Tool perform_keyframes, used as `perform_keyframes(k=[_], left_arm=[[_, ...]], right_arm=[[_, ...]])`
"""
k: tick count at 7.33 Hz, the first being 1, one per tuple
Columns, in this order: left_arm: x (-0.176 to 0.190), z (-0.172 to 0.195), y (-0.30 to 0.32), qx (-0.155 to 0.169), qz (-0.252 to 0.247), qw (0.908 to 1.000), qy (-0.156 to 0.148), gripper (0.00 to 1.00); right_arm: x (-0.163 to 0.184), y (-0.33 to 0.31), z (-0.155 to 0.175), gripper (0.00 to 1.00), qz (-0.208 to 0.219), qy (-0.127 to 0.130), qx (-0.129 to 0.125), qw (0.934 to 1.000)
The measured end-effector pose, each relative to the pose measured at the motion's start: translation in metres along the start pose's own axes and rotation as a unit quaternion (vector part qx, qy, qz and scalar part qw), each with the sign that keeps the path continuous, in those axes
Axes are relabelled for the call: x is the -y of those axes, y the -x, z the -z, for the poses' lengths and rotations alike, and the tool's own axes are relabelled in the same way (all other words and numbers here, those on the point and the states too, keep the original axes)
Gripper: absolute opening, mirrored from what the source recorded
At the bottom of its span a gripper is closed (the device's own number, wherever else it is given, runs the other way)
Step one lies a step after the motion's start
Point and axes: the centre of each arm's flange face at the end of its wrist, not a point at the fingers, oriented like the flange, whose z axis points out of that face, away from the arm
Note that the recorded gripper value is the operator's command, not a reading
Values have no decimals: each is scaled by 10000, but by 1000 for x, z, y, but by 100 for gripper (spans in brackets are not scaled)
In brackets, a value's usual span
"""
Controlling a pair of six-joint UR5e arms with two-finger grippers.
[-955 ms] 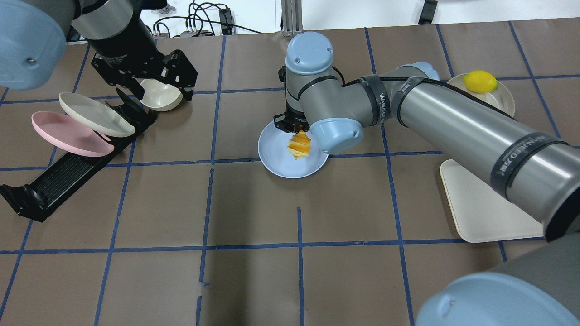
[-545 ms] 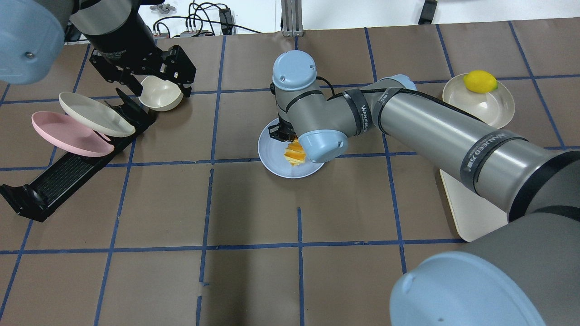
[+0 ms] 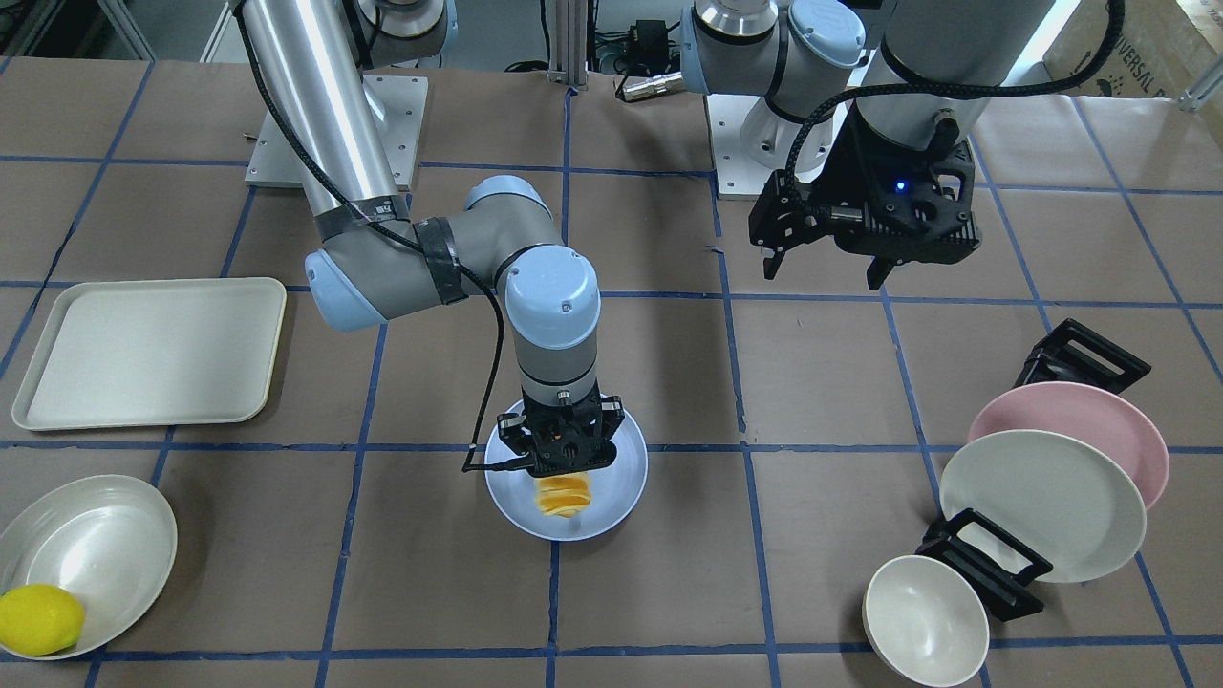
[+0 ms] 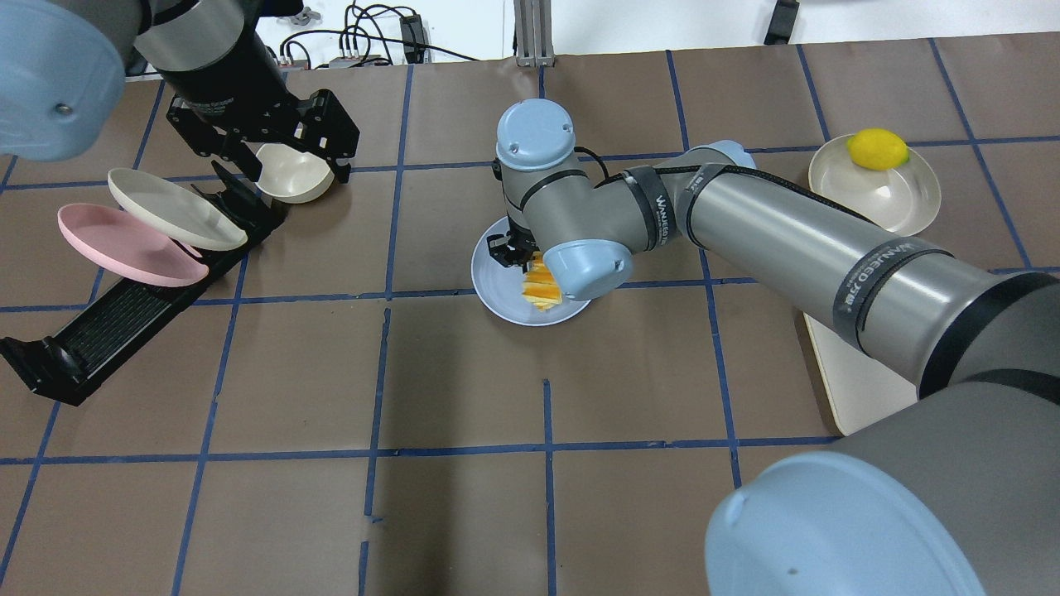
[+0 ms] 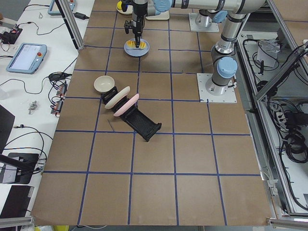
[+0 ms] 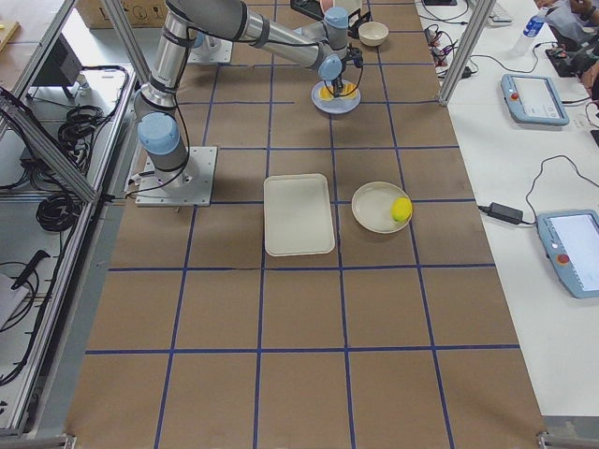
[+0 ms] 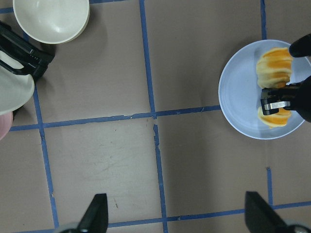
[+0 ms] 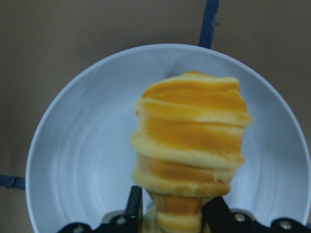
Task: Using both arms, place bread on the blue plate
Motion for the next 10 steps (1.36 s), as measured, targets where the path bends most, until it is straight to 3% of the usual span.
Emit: perform_keyframes(k=[4, 8, 10], left_arm=[[0, -1, 0, 3, -25, 10000, -20, 100], [0, -1, 0, 0, -24, 10000, -1, 100], [-1, -1, -2, 5, -11, 10000, 11, 100]], right_arm=[[6, -7, 14, 100, -68, -6, 5, 10000], [60, -54, 139, 100, -273, 114, -141, 9995], [73, -97, 189, 100, -353, 142, -403, 9985]])
